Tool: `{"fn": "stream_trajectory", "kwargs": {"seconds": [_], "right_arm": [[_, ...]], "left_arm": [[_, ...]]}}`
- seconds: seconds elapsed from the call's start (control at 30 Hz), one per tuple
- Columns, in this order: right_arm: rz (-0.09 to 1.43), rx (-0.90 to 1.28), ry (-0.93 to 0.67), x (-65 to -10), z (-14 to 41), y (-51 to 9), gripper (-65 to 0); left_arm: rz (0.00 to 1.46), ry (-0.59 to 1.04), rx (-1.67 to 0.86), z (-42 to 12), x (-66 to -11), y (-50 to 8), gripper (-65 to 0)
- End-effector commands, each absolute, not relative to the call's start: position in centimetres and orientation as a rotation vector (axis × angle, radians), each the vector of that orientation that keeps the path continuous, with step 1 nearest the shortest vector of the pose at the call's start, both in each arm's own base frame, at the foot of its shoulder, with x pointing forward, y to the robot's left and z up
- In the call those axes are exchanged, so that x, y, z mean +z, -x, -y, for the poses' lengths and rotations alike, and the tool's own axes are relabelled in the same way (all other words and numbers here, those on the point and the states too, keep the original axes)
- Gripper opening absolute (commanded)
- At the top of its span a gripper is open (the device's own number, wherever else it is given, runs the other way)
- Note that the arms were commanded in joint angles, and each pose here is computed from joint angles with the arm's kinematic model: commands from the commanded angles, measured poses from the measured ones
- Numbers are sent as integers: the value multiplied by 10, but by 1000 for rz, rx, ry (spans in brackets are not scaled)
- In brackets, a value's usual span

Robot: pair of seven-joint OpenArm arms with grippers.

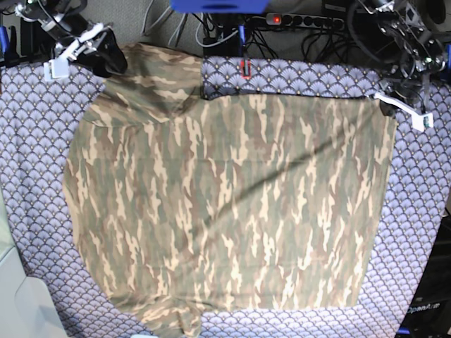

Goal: Fold the T-shirt properly
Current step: 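Lift the shoulder edge with both grippers and pull it taut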

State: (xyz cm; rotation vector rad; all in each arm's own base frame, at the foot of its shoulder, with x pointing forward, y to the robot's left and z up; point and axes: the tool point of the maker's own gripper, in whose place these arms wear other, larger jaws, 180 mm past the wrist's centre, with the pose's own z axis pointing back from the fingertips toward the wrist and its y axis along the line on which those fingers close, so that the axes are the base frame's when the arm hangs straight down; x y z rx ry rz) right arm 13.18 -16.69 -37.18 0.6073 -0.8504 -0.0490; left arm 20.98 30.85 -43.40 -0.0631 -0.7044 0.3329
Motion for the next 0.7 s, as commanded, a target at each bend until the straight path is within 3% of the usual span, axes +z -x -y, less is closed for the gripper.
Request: {"fn": "stream_trajectory", "kwargs": {"seconds": [0.0,0.67], "right_arm": [[888,-44,-624,-362,168,-135,-344],[863,-118,-609,-389,182,-142,-341]], "left_arm": [[631,39,316,-311,-441,-197,-650],[629,40,316,-311,-441,-197,-650]]}}
